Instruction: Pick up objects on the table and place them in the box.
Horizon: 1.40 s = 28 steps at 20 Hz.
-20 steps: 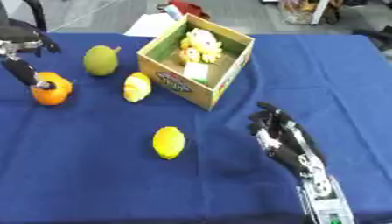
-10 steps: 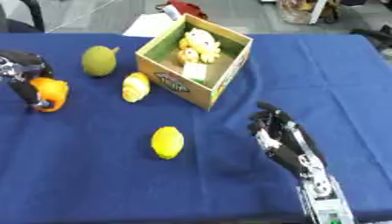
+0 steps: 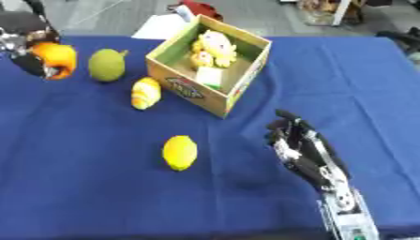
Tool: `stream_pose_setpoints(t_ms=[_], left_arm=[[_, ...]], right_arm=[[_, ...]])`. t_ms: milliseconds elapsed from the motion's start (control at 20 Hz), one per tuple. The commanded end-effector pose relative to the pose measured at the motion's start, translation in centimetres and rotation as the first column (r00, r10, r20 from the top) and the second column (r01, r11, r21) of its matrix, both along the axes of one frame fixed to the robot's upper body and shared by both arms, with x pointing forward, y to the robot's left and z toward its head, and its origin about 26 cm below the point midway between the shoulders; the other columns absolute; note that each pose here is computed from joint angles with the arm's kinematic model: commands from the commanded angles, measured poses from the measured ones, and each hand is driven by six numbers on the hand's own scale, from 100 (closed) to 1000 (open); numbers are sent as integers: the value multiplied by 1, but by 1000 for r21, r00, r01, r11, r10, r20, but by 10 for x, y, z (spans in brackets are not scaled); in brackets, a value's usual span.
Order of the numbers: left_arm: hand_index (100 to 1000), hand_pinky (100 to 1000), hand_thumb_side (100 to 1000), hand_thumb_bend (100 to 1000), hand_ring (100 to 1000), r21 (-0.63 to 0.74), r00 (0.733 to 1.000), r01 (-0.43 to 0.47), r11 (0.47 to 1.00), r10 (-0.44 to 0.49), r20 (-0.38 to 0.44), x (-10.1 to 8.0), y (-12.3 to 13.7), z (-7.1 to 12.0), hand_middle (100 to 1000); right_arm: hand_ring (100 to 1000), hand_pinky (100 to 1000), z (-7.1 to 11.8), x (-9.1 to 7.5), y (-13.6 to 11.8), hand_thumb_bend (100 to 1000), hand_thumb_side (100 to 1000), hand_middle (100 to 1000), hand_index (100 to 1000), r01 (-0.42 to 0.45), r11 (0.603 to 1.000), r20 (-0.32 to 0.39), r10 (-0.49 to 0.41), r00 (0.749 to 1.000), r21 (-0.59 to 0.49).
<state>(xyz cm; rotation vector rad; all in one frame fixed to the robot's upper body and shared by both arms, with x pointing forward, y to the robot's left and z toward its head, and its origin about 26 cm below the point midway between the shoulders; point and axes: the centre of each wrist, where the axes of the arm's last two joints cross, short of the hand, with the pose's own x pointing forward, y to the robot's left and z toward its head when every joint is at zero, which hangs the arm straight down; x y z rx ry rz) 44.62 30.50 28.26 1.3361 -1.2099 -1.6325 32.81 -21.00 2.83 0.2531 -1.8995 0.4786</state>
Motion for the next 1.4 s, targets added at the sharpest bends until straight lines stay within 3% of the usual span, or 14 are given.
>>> stream_pose_setpoints(t_ms=[50,350,550,850,1100,1250,1400], left_arm=[[637,595,228,265,427,18,990,119,993,-120,78,5,-39,17,437],[695,630,217,187,473,0,957,266,964,-264,122,28,-109,-18,482],[733,658,221,186,506,-19,939,288,958,-278,202,36,-132,-49,519],[818,704,240,200,580,-21,959,217,976,-209,189,44,-131,-83,611],[923,762,227,226,677,-92,965,124,988,-98,242,48,-112,-85,728],[971,801,504,177,732,-153,961,87,984,-42,274,49,-99,-80,807],[972,800,588,136,730,-211,959,67,975,-5,283,49,-86,-74,811]], right_arm=[[650,637,4,2,-1,100,401,662,890,-8,1000,15,8,1000,-14],[650,637,5,2,7,100,399,661,891,-39,999,18,39,999,-10],[650,637,6,3,12,100,398,661,891,-59,998,20,59,998,-5],[650,637,7,4,15,100,400,661,891,-68,998,23,68,997,-1],[650,637,7,4,15,100,402,661,891,-67,998,23,67,997,0],[650,637,7,3,13,100,402,661,891,-63,998,21,63,998,-2],[650,637,7,3,13,100,402,661,891,-61,998,22,62,998,-3]])
